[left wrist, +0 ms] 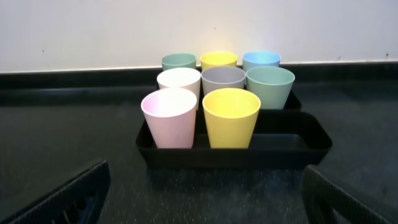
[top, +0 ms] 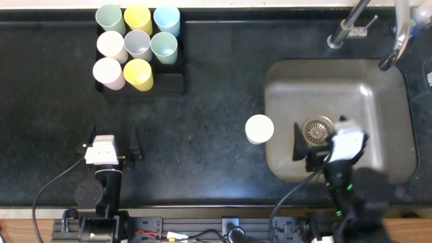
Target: Store Cups
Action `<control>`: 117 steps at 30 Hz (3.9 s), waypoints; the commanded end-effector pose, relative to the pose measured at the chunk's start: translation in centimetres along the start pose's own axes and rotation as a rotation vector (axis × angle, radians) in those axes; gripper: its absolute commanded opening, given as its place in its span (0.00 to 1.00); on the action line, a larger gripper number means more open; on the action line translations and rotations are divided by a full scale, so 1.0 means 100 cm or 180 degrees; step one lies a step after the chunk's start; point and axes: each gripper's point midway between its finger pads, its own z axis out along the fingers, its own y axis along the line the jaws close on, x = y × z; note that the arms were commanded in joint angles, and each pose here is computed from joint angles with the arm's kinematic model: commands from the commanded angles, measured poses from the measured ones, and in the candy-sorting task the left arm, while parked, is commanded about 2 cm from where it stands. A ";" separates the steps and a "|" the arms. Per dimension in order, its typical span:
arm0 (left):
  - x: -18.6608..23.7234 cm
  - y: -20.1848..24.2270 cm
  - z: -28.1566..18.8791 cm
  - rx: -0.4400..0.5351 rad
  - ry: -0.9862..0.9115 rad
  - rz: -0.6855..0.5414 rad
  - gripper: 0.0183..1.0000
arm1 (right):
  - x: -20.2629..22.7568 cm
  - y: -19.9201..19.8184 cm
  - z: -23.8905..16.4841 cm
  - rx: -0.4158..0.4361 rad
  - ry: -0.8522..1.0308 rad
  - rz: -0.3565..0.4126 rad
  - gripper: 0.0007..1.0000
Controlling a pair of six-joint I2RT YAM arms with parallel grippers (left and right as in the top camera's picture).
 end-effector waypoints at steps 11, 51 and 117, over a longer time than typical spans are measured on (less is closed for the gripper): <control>0.001 -0.003 0.000 0.0051 -0.0018 0.0060 1.00 | 0.028 0.020 0.073 -0.0365 0.2861 -0.0093 1.00; 0.001 -0.003 0.000 0.0051 -0.0018 0.0060 1.00 | 0.147 0.047 0.135 -0.1295 0.4003 -0.1316 1.00; 0.001 -0.003 0.000 0.0051 -0.0017 0.0060 1.00 | 0.001 0.287 0.267 -0.1576 0.2291 -0.1614 0.04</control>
